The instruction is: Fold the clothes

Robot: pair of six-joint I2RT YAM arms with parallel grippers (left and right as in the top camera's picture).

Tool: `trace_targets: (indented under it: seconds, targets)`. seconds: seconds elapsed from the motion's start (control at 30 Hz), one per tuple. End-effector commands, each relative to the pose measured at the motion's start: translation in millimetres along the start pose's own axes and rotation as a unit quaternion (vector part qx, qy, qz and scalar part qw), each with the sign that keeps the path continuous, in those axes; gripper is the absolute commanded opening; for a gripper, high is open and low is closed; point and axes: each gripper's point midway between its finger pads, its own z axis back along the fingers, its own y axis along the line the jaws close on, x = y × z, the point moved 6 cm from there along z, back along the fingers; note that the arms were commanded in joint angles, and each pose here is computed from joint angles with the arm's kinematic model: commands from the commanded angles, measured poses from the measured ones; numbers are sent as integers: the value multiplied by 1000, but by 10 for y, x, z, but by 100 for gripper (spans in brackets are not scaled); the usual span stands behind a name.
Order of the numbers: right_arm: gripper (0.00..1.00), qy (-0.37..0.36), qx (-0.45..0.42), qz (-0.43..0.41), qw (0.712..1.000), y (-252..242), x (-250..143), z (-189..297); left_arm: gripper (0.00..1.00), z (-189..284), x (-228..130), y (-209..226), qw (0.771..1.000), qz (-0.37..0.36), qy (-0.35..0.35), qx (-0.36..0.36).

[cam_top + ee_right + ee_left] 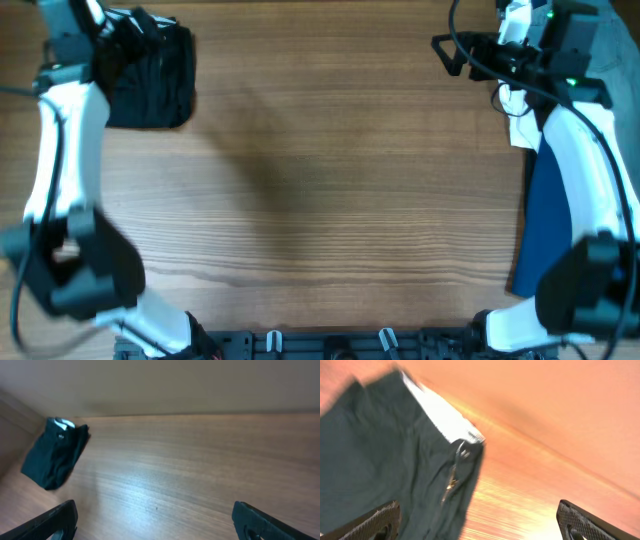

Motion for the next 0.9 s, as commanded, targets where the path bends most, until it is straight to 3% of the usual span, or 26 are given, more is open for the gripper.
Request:
trace_targets:
  seconds: [0.0, 0.1, 0.23, 0.6, 0.73, 0.8, 0.87]
  targets:
    - [99, -60, -46, 111, 991, 414, 328, 652, 100, 727, 148, -270, 999, -15, -29, -25]
    - [99, -83, -118, 122, 982, 753, 312, 1368, 100, 908, 132, -287, 999, -15, -26, -24]
    - [100, -76, -140, 115, 981, 1051, 67, 1877, 100, 891, 126, -280, 999, -14, -24, -23]
    - [100, -10, -138, 78, 987, 950, -171, 1748, 100, 891, 126, -280, 999, -14, -24, -23]
    - [100, -76, -137, 108, 982, 933, -356, 1727, 100, 891, 126, -280, 999, -14, -24, -23]
    - [100, -169, -125, 90, 973, 827, -842, 1597, 100, 891, 125, -280, 999, -14, -24, -23]
    - [100, -214, -117, 90, 966, 757, -1257, 1524, 100, 890, 125, -280, 999, -14, -24, -23]
